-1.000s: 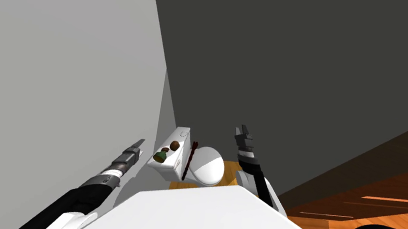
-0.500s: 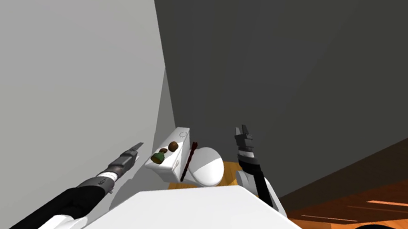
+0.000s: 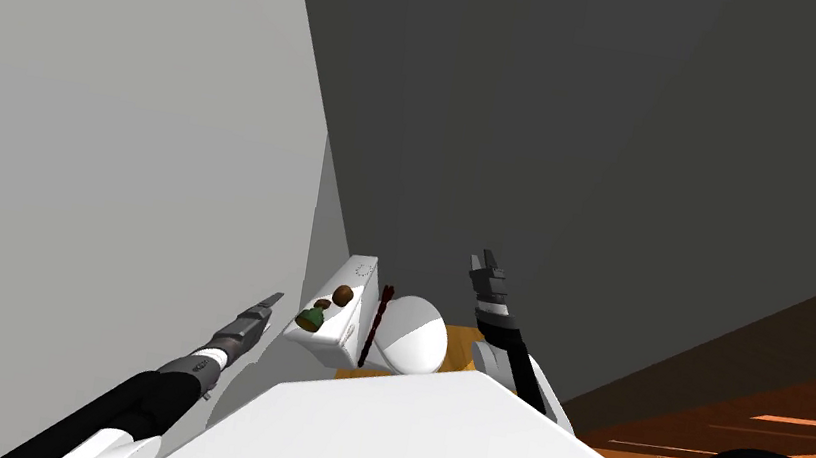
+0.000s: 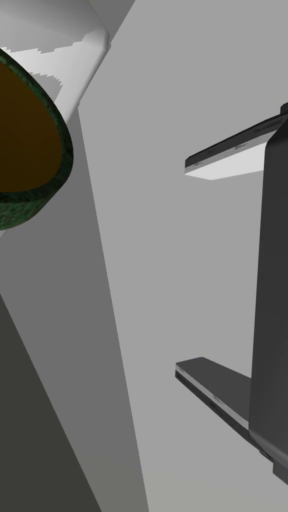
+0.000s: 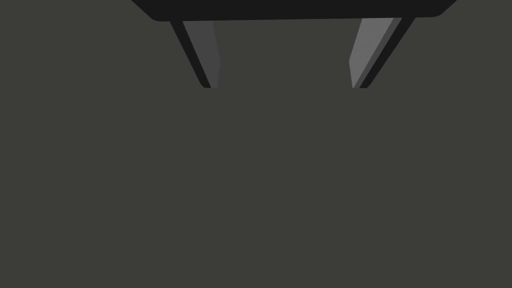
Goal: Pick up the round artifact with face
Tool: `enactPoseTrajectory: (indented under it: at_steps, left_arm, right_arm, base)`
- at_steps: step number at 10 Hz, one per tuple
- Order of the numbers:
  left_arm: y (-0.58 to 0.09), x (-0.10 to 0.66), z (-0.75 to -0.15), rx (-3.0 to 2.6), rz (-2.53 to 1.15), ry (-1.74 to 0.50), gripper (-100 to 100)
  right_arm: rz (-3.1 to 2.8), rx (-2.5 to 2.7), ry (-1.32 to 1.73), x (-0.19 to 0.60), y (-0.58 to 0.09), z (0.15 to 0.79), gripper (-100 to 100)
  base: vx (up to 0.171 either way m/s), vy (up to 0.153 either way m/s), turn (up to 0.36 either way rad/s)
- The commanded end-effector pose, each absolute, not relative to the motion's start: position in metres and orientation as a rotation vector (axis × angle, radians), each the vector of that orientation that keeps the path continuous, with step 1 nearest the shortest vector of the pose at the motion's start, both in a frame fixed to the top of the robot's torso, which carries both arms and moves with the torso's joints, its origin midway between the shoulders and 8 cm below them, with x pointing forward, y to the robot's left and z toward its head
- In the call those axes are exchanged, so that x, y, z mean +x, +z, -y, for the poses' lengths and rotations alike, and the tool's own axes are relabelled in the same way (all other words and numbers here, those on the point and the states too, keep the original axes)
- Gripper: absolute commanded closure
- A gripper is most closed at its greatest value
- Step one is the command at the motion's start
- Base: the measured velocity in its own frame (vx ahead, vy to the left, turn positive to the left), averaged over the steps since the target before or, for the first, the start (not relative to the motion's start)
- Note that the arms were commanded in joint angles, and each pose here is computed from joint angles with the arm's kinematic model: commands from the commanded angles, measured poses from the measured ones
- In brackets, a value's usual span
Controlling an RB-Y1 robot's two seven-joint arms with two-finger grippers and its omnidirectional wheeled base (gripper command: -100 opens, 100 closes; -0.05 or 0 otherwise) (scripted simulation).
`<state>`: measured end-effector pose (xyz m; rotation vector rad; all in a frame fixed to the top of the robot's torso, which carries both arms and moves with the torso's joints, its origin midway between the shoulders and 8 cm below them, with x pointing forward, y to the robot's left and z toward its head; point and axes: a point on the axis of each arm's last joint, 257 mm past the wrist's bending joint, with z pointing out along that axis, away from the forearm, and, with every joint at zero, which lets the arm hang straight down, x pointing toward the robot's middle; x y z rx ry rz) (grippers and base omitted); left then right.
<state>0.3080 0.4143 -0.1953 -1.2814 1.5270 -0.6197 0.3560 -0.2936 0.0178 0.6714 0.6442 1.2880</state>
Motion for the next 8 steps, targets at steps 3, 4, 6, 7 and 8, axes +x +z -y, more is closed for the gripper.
enactPoseTrajectory:
  at_steps: [3,4,6,7,8]
  left_arm:
    - [-0.212,0.298,-0.425,-1.329,-1.611,-0.548,-100]
    - [-0.217,0.295,-0.425,-1.344,-1.624,-0.537,-100]
    - [-0.224,0.289,-0.429,-1.366,-1.663,-0.503,-100]
    - [-0.226,0.287,-0.432,-1.373,-1.691,-0.481,-100]
    - [-0.23,0.284,-0.433,-1.385,-1.702,-0.47,-100]
  right_arm:
    - [-0.644,0.671,1.288,0.356,0.018,0.294,0]
    - [-0.644,0.671,1.288,0.356,0.018,0.294,0]
    - [-0.644,0.671,1.288,0.356,0.018,0.294,0]
    - [-0.644,0.671,1.288,0.356,0.018,0.294,0]
    - [-0.644,0.671,1.288,0.356,0.018,0.294,0]
  base:
    - [0.001,-0.014,0.028]
    - [0.0,0.0,0.0]
    - [-0.005,-0.012,0.035]
    - [-0.007,-0.018,0.051]
    - [-0.006,-0.016,0.045]
